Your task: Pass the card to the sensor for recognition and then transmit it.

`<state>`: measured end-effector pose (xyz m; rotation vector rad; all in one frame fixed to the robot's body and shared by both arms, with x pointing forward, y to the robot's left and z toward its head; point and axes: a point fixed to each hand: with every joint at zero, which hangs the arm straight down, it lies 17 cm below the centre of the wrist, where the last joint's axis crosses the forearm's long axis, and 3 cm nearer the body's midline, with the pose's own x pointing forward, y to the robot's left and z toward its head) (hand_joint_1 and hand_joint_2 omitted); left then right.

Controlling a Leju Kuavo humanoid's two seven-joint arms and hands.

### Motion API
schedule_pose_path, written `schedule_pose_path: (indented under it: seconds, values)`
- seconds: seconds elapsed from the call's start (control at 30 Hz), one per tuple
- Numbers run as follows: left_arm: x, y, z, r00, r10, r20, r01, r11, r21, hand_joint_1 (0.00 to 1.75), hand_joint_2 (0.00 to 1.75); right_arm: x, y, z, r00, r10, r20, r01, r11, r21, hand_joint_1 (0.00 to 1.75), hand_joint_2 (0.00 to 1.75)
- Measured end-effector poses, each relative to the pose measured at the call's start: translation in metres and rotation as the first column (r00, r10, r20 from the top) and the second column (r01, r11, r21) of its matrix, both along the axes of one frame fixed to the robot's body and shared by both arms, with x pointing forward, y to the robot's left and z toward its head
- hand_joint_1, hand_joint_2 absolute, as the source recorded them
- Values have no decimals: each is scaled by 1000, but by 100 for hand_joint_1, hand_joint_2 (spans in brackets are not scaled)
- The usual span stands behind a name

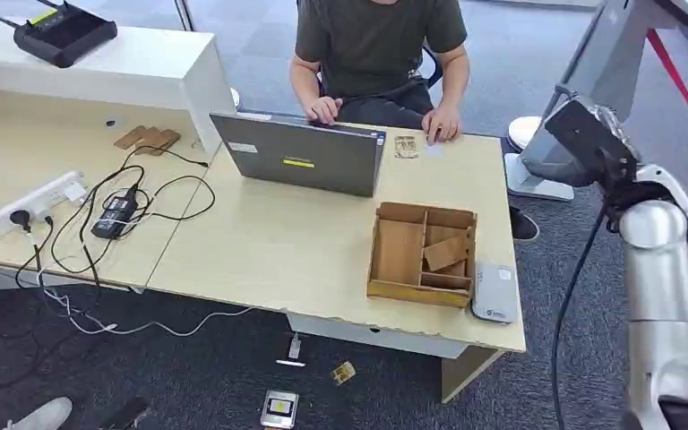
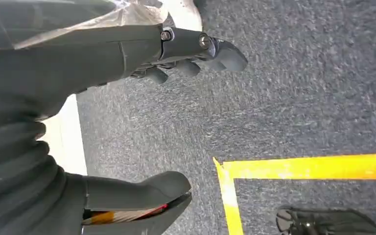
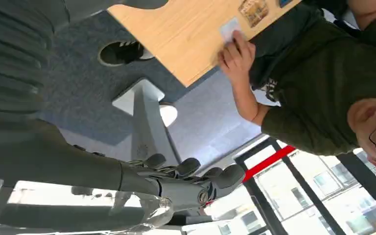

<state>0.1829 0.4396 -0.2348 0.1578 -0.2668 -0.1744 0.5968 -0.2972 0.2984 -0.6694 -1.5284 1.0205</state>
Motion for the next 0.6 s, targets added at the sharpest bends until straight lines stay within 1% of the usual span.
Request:
schedule_pose_path:
  seconds: [0.13,0.17,0.27,0.33,0.43,0.5,0.6]
  values:
    - [-9,11,0,1000,27,1,-27,1000,7,0,175,-28,-7,11,1000,16,0,-16,999,-50,0,175]
    - [-11,12,0,999,34,1,-34,999,5,0,175,-38,-6,22,999,26,26,-24,998,-65,0,175]
    - [-20,18,-1,999,49,-6,-49,999,11,0,175,-58,-4,34,998,39,54,-35,996,-79,0,175]
    - [-20,20,-1,998,57,-4,-57,998,12,0,175,-74,1,24,998,47,37,-44,997,-70,0,175]
    - [-20,24,0,998,63,-2,-63,998,17,0,175,-96,15,-8,998,66,5,-66,996,-67,0,175]
    - [-19,26,0,998,70,-2,-70,997,22,0,175,-104,25,-28,998,66,18,-65,995,-78,0,175]
    - [-17,27,1,997,79,9,-79,997,21,0,175,-115,40,-53,994,77,72,-70,993,-96,0,175]
